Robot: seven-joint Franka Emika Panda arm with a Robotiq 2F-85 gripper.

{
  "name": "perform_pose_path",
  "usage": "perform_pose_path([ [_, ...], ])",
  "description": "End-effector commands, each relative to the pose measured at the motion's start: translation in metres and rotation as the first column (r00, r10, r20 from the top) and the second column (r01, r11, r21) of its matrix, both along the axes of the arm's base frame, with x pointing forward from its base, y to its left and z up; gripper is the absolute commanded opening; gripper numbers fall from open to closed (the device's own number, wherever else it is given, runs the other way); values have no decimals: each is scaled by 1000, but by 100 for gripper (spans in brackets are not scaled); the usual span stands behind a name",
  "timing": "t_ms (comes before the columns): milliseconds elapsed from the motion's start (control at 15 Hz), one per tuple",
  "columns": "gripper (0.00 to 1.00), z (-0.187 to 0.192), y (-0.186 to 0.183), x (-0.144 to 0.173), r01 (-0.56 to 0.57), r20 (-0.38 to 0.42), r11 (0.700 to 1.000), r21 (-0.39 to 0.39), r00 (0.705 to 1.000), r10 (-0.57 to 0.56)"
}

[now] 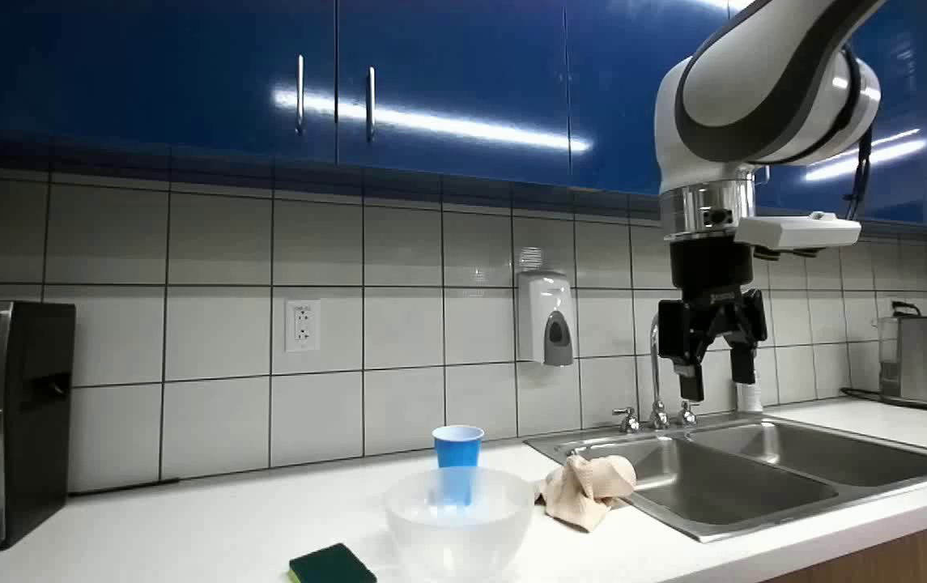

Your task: Put the towel in the bowl

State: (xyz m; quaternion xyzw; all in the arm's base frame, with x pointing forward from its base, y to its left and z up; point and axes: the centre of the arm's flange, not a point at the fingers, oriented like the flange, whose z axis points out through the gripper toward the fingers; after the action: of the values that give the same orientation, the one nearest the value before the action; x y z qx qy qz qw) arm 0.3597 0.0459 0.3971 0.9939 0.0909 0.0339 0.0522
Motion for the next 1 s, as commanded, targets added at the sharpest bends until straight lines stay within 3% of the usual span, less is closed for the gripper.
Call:
perform_pose_path([
  [0, 100, 0, 0, 0, 0, -1, 1000, 0, 1000, 0],
  [933, 100, -2, 0, 2, -1, -7, 1000, -2, 1000, 1],
])
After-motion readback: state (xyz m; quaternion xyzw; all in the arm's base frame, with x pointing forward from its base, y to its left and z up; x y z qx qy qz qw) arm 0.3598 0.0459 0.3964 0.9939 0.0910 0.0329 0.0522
